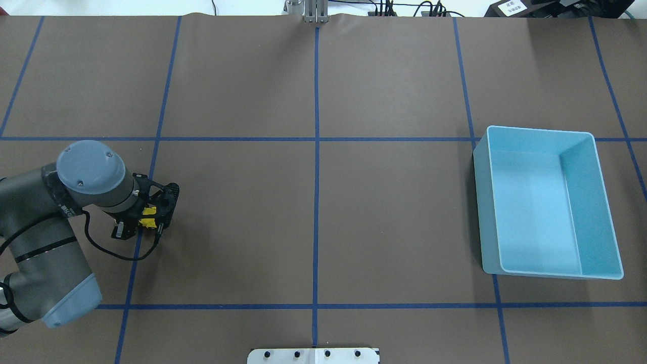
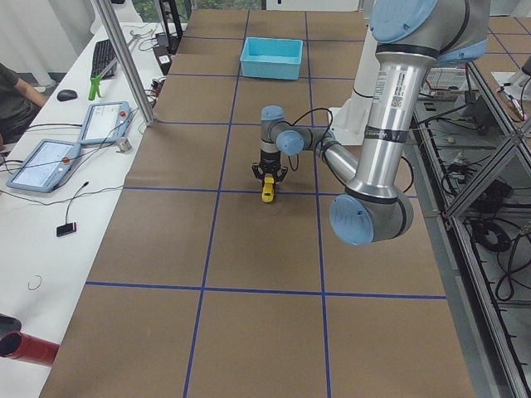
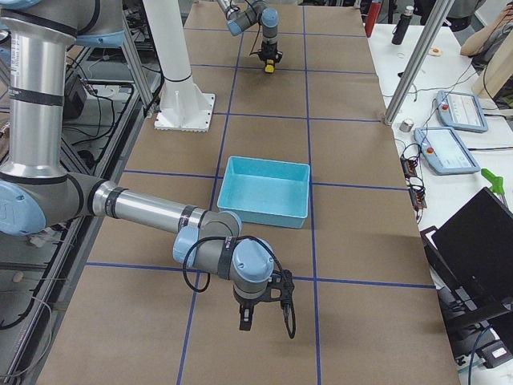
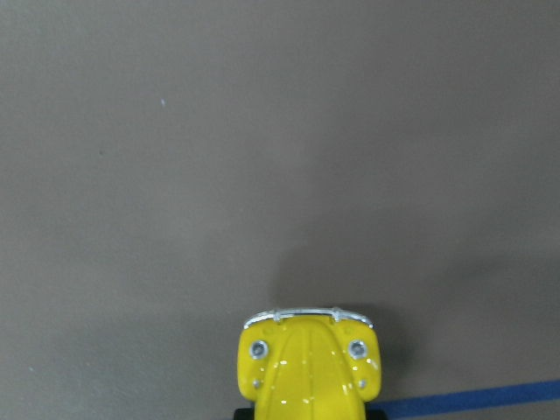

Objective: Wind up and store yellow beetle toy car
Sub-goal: 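Pull the car farther back toward the robot with the left gripper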

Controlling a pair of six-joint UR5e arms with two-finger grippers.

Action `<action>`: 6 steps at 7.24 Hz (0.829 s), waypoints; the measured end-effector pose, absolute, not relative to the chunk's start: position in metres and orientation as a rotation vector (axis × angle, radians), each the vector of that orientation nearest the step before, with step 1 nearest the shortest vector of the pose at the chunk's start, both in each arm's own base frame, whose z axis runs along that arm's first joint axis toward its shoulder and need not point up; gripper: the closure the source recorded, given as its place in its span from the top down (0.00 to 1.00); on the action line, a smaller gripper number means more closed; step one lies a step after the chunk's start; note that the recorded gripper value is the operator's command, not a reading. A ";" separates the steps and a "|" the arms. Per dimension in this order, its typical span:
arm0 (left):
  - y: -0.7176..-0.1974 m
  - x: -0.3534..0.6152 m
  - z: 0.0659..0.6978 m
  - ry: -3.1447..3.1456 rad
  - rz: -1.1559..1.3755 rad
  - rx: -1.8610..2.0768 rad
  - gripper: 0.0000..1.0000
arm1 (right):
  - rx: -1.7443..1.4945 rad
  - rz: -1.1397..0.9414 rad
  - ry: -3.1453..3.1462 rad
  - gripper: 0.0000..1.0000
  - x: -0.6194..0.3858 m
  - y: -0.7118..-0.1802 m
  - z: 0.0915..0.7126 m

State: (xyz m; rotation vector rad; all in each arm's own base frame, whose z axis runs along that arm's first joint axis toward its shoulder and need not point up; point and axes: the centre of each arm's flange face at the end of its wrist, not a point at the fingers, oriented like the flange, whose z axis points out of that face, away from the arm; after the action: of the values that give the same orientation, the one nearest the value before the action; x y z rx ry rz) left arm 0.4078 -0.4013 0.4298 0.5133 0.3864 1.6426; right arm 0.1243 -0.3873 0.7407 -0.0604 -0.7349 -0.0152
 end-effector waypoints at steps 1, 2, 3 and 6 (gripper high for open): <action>-0.399 0.403 0.437 0.386 1.641 0.513 0.00 | -0.060 -0.015 -0.735 1.00 0.124 -0.387 0.741; -0.397 0.398 0.444 0.387 1.639 0.515 0.00 | -0.060 -0.016 -0.735 1.00 0.124 -0.387 0.740; -0.395 0.394 0.449 0.390 1.638 0.521 0.00 | -0.059 -0.016 -0.735 1.00 0.124 -0.388 0.740; -0.389 0.383 0.463 0.397 1.636 0.536 0.00 | -0.059 -0.016 -0.735 1.00 0.124 -0.388 0.740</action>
State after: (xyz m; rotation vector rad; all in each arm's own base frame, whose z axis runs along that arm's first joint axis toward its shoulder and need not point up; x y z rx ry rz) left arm 0.3828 -0.3885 0.4626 0.5358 0.3973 1.6361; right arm 0.1244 -0.3875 0.7400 -0.0590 -0.7346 -0.0158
